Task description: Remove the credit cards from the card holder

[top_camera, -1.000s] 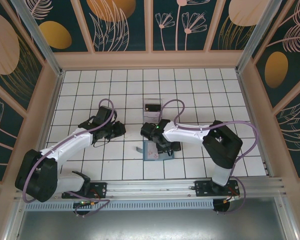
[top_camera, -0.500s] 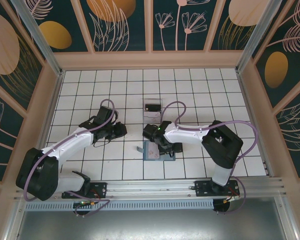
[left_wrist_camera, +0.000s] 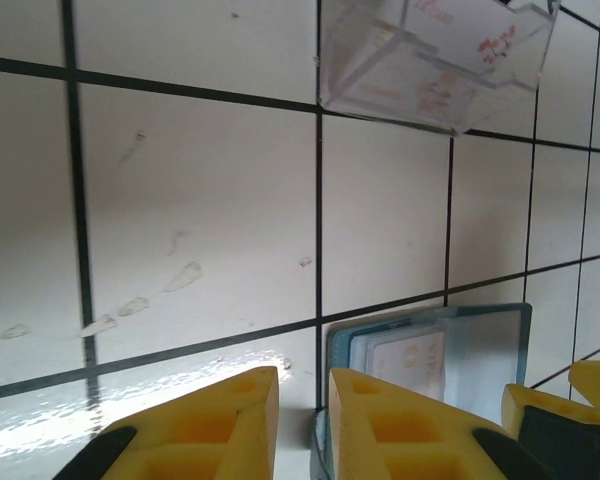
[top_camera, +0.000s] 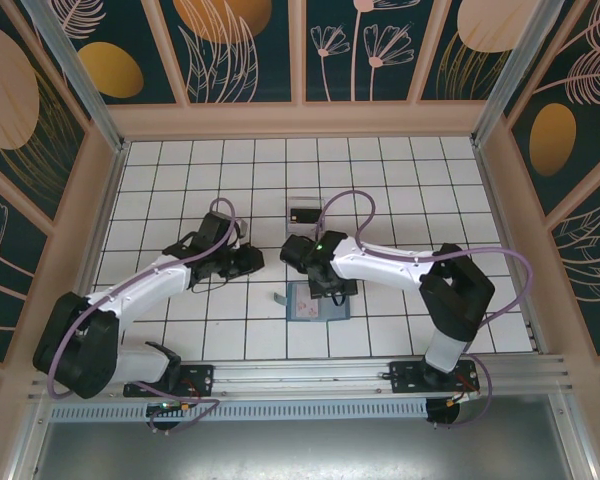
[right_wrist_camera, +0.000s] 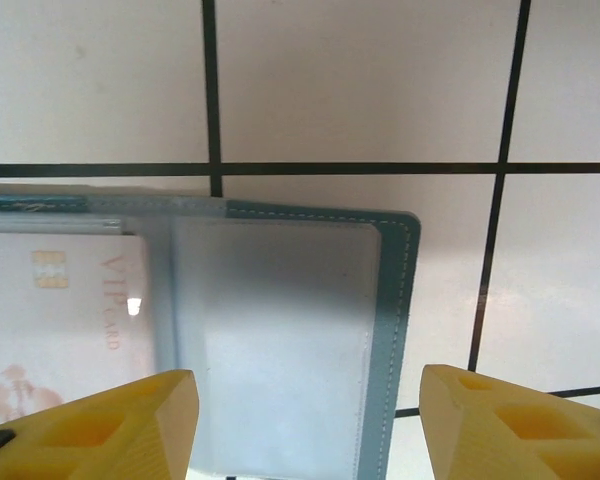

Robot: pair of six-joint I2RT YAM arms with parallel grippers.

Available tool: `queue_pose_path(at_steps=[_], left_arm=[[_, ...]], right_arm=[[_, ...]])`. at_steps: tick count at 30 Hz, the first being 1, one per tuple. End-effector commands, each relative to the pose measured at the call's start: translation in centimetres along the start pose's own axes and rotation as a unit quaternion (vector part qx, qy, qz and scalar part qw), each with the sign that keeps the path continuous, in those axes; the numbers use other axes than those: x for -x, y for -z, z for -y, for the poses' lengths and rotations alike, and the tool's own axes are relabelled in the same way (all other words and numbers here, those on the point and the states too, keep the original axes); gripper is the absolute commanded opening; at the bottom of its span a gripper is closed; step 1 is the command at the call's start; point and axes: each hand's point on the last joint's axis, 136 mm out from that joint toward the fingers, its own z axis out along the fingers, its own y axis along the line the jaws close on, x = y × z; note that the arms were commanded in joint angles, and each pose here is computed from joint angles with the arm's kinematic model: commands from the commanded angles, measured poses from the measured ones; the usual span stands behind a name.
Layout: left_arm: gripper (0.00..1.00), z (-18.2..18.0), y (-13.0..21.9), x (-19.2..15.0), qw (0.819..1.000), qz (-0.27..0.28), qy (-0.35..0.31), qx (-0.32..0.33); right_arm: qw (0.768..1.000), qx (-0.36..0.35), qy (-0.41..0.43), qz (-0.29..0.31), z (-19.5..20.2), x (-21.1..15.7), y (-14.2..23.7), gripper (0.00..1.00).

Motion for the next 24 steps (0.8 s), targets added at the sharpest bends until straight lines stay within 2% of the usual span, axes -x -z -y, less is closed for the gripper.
queue_pose_path(at_steps=[1,9,14,19,24], left_arm=[[0.20,0.2,-0.9,-0.8,1.000,-0.012,0.005,-0.011],[0.15,3.2,-2.4,-2.8,0.999,-0.035,-0.013,-0.040],[0.10,4.7,-3.5,-4.5,0.997,-0.065,-0.027,-0.043],[0.06,4.9,-4.6,-6.5,0.994,-0.097,-0.034,-0.041],[0.02,5.3,-5.7,-8.1,0.990,-0.128,-0.047,-0.042]], right_arm=[[0.999,0.044,-0.009,0.008,-1.2,0.8,1.7,0.60],[0.978,0.206,-0.033,-0.025,-5.2,0.3,1.5,0.50],[0.958,0.278,-0.065,-0.034,-5.0,0.5,1.3,0.43],[0.943,0.320,-0.091,-0.032,-4.1,0.8,1.6,0.36],[0.939,0.329,-0.095,-0.037,-3.9,0.9,1.5,0.29]])
